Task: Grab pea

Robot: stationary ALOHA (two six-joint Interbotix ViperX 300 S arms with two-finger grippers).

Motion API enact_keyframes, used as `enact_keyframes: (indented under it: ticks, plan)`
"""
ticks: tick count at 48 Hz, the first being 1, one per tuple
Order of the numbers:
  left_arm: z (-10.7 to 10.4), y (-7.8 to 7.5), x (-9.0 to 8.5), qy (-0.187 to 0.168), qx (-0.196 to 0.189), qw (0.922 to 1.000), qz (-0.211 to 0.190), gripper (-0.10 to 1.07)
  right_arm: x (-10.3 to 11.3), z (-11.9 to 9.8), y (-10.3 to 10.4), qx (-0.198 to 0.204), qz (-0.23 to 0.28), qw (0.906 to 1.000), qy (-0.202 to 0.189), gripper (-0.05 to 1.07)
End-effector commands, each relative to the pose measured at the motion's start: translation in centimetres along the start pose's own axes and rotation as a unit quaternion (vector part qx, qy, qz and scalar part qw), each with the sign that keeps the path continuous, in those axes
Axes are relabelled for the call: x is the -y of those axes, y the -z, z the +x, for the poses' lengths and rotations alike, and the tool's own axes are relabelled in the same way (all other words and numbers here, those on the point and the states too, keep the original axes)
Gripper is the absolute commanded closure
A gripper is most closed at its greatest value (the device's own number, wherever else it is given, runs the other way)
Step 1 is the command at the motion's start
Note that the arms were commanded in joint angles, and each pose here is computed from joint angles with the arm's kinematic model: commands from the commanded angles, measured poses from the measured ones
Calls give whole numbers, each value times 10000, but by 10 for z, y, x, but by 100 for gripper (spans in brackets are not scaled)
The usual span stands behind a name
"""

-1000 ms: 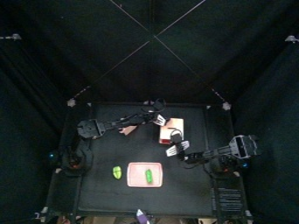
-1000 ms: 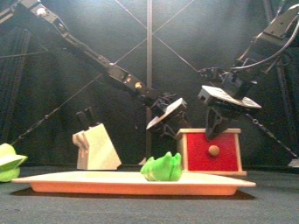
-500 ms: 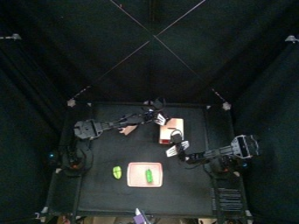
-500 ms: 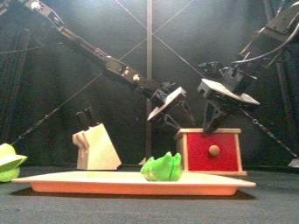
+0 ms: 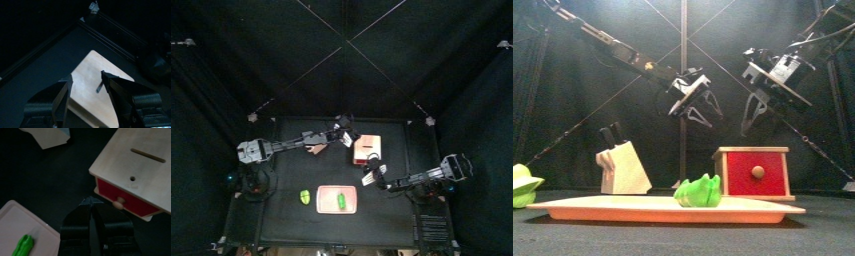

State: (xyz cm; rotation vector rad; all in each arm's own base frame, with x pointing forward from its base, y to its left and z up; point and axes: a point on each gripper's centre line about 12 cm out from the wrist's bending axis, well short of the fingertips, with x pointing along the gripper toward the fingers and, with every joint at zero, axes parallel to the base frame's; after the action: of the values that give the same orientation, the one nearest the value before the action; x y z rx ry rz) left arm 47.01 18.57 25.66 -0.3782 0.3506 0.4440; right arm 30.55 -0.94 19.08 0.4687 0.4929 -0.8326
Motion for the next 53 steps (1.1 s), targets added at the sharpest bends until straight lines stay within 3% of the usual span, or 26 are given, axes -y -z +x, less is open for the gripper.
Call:
enact_keyframes:
  ticks: [1,11,27,36,41,53]
  plan:
    - [-26,-11,17,301,345,9989,56,11,-13,-15,-9,73,113,9995,-303,63]
    - [-47,6,35,820,670,9943,99,11,-16,-20,-6,44,87,9992,-387,63]
    - [-76,35,51,1178,607,9907,306,11,-21,-25,-2,-98,124,9986,-500,63]
    - [-100,60,53,1472,644,9860,438,11,-30,-27,6,-377,229,9964,-718,63]
    - [-120,72,63,1785,745,9802,413,11,-36,-28,9,-547,345,9942,-858,63]
    - [-177,83,86,2566,1192,9575,559,11,-52,-35,6,-749,673,9903,-957,63]
